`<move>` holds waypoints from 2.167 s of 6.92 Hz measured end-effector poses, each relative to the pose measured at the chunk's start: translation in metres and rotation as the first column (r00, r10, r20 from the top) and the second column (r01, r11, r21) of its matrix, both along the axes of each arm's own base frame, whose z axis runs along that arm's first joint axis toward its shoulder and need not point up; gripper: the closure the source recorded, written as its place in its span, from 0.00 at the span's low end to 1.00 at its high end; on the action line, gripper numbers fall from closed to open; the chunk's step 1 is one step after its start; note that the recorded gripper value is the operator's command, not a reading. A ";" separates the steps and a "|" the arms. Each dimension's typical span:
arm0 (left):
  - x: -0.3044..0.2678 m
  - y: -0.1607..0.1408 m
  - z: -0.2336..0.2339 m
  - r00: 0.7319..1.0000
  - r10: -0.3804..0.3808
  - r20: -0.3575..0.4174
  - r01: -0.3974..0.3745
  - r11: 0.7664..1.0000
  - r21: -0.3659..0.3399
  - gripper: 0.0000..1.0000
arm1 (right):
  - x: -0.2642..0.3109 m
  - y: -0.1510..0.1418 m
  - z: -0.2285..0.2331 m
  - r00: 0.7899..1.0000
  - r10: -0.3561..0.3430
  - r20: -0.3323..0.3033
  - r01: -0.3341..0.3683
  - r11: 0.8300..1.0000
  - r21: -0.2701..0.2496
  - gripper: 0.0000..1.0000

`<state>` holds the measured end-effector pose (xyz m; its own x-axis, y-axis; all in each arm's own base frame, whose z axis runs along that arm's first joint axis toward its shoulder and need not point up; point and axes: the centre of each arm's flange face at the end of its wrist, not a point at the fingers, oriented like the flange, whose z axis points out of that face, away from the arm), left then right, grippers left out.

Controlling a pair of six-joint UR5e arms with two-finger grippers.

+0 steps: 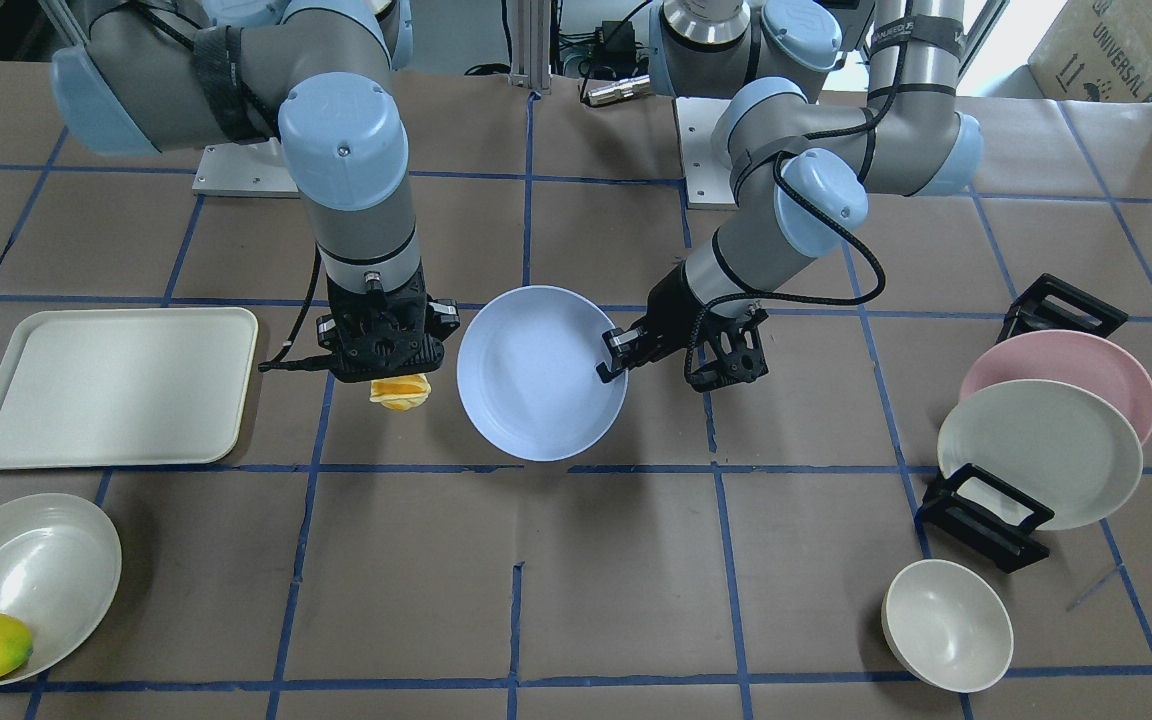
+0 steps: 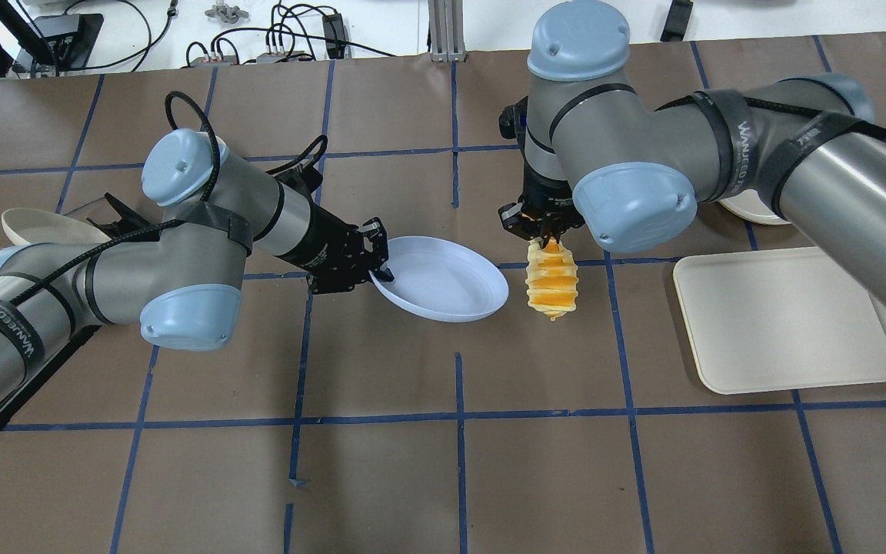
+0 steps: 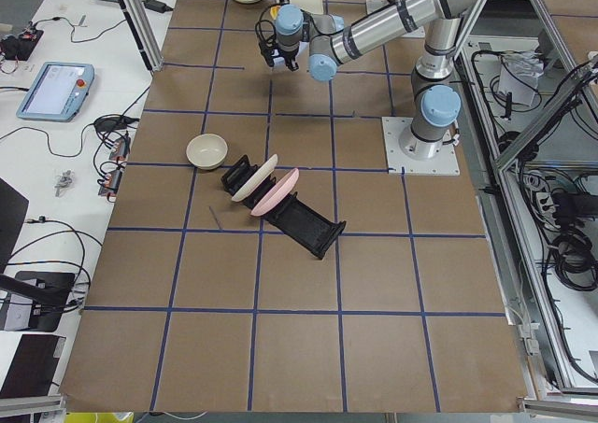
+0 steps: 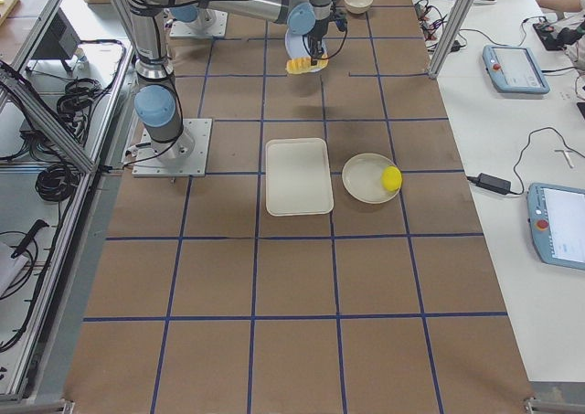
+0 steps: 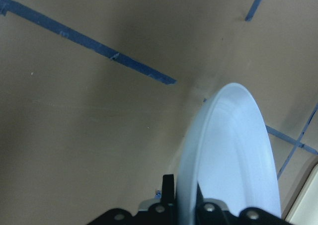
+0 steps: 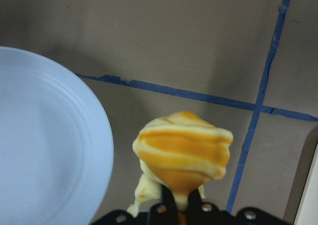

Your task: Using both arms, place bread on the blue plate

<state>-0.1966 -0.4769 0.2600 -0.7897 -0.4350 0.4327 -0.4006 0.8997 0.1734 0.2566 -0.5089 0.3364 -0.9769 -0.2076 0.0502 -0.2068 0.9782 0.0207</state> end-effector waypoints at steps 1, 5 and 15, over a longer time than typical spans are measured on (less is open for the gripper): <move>0.000 0.002 -0.006 1.000 -0.002 0.001 0.002 1.000 -0.003 0.00 | 0.006 0.001 -0.004 1.000 -0.007 -0.006 0.007 1.000 0.000 0.91; 0.007 -0.003 -0.012 1.000 -0.003 0.006 0.003 1.000 -0.011 0.00 | 0.039 0.008 -0.019 1.000 0.006 -0.011 -0.006 1.000 -0.013 0.91; 0.194 -0.058 0.197 0.835 -0.422 0.354 0.325 0.896 0.302 0.00 | 0.135 0.023 -0.090 0.996 0.083 0.017 -0.082 0.995 -0.056 0.90</move>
<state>-0.0030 -0.5347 0.4568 -0.9928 -0.1161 -0.0280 -0.1193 0.9515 0.2836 0.3918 -0.4858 0.2469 -0.9574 -0.2852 0.0450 -0.2869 0.9572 -0.0381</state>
